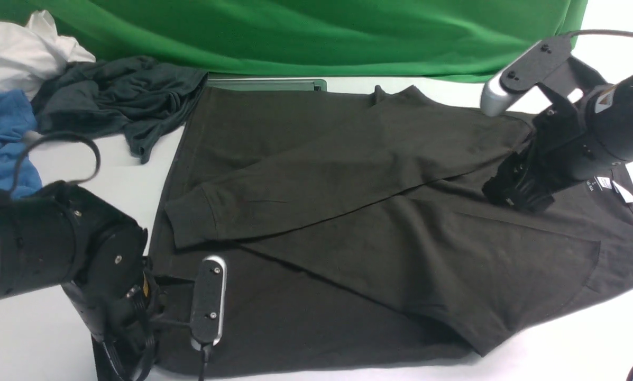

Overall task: Fold a long-sleeved shirt on a white desktop.
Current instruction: 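Grasp the near edge of the shirt at its hem and shoulder corners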

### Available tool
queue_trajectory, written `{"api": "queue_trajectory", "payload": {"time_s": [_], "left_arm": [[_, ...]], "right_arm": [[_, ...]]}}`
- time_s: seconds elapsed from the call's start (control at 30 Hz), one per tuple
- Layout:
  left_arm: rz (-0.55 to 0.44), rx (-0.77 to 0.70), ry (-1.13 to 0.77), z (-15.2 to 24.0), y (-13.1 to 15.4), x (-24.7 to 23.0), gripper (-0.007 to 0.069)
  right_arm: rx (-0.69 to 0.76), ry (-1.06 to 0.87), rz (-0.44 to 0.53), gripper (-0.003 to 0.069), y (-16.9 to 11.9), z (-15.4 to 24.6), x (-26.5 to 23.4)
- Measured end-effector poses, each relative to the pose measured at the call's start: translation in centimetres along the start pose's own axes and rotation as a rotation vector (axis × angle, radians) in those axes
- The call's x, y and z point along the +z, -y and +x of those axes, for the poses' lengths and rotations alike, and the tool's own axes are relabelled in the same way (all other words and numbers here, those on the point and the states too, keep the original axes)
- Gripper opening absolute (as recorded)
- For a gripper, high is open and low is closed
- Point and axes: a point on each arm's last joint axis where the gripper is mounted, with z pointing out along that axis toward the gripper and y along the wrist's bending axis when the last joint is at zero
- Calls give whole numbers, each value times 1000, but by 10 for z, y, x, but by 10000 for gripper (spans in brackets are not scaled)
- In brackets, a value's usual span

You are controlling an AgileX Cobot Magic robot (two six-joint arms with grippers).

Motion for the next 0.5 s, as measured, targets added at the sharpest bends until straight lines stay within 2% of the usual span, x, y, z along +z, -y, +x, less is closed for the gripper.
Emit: {"api": "queue_trajectory", "payload": {"time_s": [0.07, 0.13, 0.23, 0.33, 0.5], "left_arm": [[18, -51, 13, -1, 5, -9, 31], [47, -150, 22, 2, 17, -26, 31], [58, -212, 20, 7, 24, -36, 31], [62, -267, 38, 9, 30, -45, 31], [19, -327, 132, 11, 37, -62, 31]], "right_arm": [[13, -8, -5, 463, -1, 2, -3], [42, -26, -17, 400, -5, 7, -13], [45, -53, -37, 370, -11, 12, -19], [23, -91, -68, 362, -22, 16, -25], [-170, -171, -145, 387, -54, 36, -9]]}}
